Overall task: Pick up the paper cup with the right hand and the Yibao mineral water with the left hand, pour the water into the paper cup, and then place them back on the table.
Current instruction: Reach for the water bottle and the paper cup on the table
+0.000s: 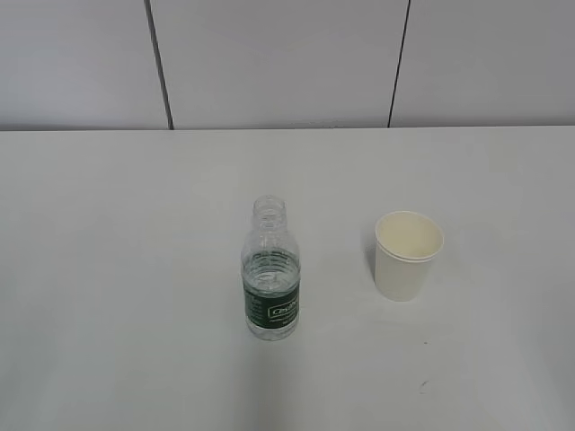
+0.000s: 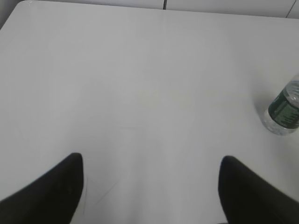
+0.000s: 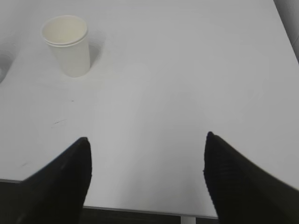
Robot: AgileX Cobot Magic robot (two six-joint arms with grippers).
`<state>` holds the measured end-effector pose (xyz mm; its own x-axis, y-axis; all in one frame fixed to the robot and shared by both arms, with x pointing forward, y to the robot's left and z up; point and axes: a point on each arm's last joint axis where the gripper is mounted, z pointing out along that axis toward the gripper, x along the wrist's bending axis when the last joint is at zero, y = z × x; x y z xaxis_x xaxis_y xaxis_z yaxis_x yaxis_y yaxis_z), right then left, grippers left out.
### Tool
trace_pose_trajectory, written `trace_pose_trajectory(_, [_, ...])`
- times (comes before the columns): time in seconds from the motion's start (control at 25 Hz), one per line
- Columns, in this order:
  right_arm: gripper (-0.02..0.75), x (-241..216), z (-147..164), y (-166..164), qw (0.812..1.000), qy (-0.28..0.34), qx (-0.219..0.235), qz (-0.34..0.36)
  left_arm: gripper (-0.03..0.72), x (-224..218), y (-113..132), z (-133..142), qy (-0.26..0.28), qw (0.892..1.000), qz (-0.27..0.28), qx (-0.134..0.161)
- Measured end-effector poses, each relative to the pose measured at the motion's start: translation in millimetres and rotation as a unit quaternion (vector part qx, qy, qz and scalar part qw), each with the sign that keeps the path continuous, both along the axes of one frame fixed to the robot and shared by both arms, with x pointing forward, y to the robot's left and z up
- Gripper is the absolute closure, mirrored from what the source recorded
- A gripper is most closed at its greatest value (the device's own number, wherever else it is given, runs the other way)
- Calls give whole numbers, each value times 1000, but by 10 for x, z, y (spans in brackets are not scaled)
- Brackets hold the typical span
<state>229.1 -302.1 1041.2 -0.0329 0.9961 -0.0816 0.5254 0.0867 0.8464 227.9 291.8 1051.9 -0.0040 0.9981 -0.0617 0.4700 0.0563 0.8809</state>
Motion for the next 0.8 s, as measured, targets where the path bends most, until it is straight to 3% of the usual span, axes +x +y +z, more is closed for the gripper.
trace_pose_trajectory(0.8, [153,0,0,10,1000,0,4,-10,146,0,-1,0,0,1000,0,0])
